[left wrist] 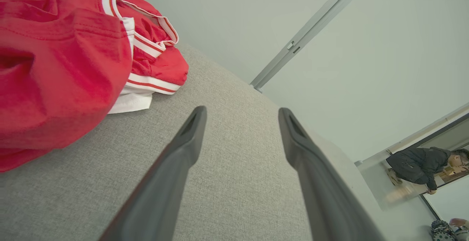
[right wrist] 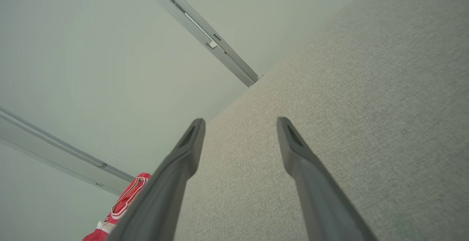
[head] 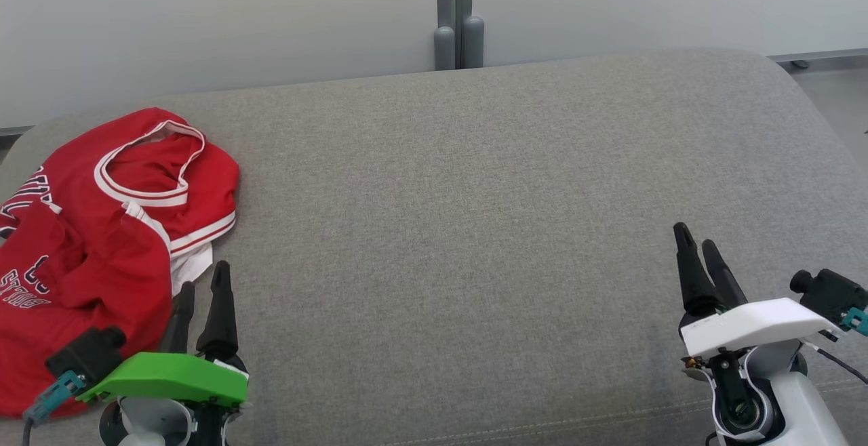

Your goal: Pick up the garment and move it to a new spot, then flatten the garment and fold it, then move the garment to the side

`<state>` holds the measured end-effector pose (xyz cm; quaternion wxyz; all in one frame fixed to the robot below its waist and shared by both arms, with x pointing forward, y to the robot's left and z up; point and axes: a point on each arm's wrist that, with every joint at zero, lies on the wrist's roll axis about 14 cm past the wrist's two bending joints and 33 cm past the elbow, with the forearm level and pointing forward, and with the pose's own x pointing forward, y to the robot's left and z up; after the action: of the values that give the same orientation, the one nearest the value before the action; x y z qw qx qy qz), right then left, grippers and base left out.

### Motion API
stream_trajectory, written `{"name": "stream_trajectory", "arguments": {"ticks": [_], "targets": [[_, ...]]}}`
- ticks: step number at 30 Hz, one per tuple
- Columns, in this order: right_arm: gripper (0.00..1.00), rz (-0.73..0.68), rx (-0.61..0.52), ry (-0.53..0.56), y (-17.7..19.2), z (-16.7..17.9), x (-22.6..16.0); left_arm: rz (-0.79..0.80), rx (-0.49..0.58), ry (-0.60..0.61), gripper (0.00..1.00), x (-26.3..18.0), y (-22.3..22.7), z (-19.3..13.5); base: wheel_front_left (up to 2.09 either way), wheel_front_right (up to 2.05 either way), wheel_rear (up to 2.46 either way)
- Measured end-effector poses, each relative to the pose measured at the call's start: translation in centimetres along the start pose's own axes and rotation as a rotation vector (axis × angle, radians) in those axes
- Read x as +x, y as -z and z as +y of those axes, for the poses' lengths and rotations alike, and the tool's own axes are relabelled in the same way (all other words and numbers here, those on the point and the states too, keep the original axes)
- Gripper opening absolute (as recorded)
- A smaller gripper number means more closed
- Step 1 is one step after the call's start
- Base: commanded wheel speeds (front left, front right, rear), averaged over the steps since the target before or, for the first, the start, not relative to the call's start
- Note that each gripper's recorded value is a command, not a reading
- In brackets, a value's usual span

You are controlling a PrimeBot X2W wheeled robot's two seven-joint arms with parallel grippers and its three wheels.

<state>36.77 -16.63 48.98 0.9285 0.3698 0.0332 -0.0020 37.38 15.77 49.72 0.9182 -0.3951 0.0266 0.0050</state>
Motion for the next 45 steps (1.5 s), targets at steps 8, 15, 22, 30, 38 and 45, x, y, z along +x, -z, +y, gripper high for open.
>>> {"name": "stream_trajectory", "arguments": {"ticks": [8,15,22,30,38,45], "targets": [[1.0,-0.01,-0.148,-0.032,0.3,1.1,0.0,-0.036,0.152,-0.01,1.0,0.1,-0.6,-0.1,0.0,0.0,0.0],[1.0,-0.022,-0.27,-0.064,0.4,2.0,-0.1,-0.056,0.272,-0.01,1.0,-0.2,-0.6,-0.2,0.0,0.0,0.0],[1.0,-0.041,-0.363,-0.089,0.5,2.6,-0.2,-0.088,0.349,-0.001,1.0,-0.2,-1.1,-0.6,0.0,0.0,0.0],[1.0,-0.065,-0.468,-0.123,0.5,3.5,-0.2,-0.115,0.422,0.009,1.0,-0.3,-1.3,-1.1,0.0,0.0,0.0],[1.0,-0.093,-0.578,-0.177,0.5,4.9,0.0,-0.128,0.514,0.021,1.0,-0.3,-1.0,-1.4,0.0,0.0,0.0],[1.0,-0.119,-0.665,-0.217,0.5,5.7,0.0,-0.146,0.575,0.043,1.0,-0.3,-0.9,-1.8,0.0,0.0,0.0]]}}
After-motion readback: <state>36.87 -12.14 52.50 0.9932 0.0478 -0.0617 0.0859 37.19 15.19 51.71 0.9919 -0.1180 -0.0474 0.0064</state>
